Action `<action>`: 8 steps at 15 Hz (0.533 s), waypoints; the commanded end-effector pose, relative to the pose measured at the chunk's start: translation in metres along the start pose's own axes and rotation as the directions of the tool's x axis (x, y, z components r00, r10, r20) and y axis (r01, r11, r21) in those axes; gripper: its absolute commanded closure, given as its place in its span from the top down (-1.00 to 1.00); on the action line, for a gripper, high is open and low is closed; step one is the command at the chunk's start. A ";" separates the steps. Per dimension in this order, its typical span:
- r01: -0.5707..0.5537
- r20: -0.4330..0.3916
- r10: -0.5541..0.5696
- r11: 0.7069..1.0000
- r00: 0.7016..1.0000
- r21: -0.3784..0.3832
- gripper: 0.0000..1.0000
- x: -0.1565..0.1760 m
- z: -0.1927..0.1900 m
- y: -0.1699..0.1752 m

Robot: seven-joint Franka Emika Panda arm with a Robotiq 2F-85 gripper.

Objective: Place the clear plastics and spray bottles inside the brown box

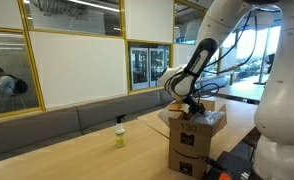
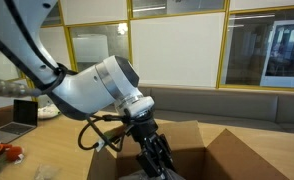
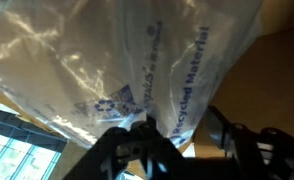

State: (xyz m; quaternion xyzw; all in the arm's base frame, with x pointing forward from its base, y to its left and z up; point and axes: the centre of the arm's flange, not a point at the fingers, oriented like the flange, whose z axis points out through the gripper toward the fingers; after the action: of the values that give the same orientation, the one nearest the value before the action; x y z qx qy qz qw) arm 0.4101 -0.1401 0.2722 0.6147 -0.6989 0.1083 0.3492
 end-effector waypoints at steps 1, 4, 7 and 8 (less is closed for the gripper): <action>0.005 -0.019 -0.005 1.000 1.000 0.016 0.72 -0.001 -0.003 -0.016; 0.027 -0.023 -0.026 0.999 0.999 0.031 1.00 0.001 -0.016 -0.014; 0.059 -0.055 -0.056 0.996 0.997 0.066 1.00 0.002 -0.045 -0.007; 0.079 -0.068 -0.073 0.993 0.995 0.085 1.00 0.000 -0.059 -0.003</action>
State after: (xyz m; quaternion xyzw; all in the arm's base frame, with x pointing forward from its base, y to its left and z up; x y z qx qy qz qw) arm 0.4301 -0.1258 0.2805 0.6319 -0.6829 0.1212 0.3460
